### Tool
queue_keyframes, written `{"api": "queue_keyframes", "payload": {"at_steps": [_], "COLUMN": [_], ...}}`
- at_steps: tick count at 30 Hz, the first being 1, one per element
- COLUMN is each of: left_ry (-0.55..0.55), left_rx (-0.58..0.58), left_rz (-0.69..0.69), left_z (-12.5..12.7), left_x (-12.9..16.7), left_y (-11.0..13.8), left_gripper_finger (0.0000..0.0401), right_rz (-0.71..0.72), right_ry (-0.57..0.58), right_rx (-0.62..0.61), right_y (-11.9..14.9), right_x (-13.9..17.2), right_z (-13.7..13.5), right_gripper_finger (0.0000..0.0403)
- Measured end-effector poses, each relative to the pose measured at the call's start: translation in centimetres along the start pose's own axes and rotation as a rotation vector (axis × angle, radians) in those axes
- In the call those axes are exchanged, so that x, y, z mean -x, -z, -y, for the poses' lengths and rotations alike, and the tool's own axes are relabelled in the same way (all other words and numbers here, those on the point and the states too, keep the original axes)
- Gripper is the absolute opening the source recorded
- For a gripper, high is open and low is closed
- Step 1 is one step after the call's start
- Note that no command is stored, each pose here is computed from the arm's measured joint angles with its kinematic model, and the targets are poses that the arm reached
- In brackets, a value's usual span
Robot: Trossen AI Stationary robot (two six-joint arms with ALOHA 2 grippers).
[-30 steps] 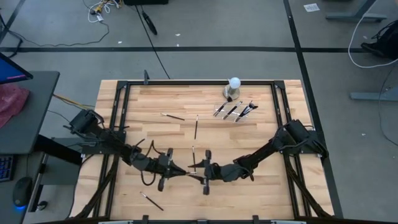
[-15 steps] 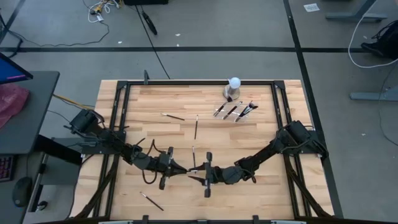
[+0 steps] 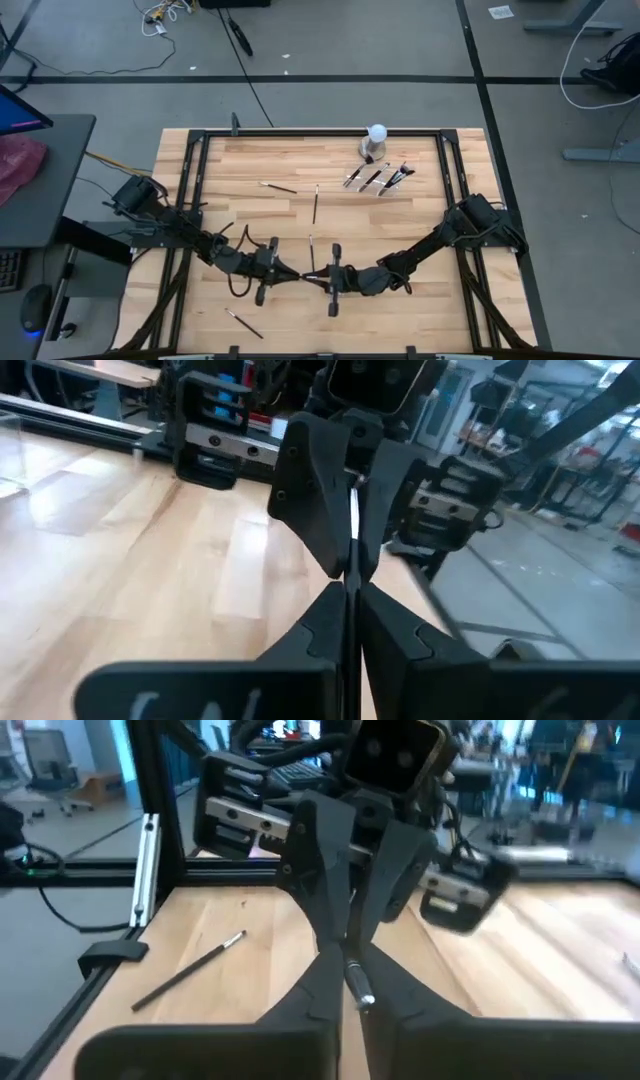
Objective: Put items in baskets/containers
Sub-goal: Put the liner brush into the transparent organizer
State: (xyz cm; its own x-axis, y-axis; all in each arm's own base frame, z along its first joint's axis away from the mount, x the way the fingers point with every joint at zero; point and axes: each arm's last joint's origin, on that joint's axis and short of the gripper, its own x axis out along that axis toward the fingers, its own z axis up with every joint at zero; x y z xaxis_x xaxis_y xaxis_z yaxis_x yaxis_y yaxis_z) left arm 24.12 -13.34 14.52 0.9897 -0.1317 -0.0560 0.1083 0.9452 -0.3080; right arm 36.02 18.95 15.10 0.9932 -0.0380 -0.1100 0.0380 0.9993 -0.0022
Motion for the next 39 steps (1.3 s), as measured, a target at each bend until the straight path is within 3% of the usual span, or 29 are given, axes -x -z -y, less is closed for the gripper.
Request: {"api": "queue_keyframes", "payload": {"at_steps": [6, 11, 16, 19, 23, 30, 33, 39], "left_ry": [-0.075, -0.126, -0.146, -0.151, -0.158, -0.181, -0.184, -0.19], "left_rx": [-0.036, -0.061, -0.064, -0.069, -0.074, -0.073, -0.074, -0.064], "left_rz": [-0.022, -0.069, -0.081, -0.09, -0.086, -0.083, -0.083, -0.091], "left_z": [-0.4, -0.8, -1.0, -1.0, -1.0, -1.5, -1.6, -1.7], "left_x": [0.0, 0.0, 0.0, 0.0, 0.0, -0.1, -0.1, -0.1], "left_y": [0.4, 0.9, 1.1, 1.1, 1.1, 1.0, 1.0, 1.1], "left_gripper_finger": [0.0097, 0.0164, 0.0201, 0.0208, 0.0206, 0.02, 0.02, 0.02], "right_rz": [-0.228, -0.388, -0.513, -0.547, -0.555, -0.695, -0.748, -0.736], "right_ry": [0.009, 0.075, 0.208, 0.339, 0.56, 0.856, 0.865, 0.753], "right_rx": [-0.073, -0.116, -0.193, -0.256, -0.434, -0.513, -0.522, -0.524], "right_y": [-1.2, -5.1, -8.9, -10.7, -12.2, -12.1, -11.9, -11.7], "right_x": [1.8, 5.3, 9.9, 12.3, 15.0, 17.7, 17.5, 15.6], "right_z": [0.4, 2.3, 6.2, 9.5, 14.2, 21.3, 23.4, 26.1], "right_gripper_finger": [0.001, 0.0012, 0.0011, 0.0011, 0.0011, 0.0011, 0.0011, 0.0011]}}
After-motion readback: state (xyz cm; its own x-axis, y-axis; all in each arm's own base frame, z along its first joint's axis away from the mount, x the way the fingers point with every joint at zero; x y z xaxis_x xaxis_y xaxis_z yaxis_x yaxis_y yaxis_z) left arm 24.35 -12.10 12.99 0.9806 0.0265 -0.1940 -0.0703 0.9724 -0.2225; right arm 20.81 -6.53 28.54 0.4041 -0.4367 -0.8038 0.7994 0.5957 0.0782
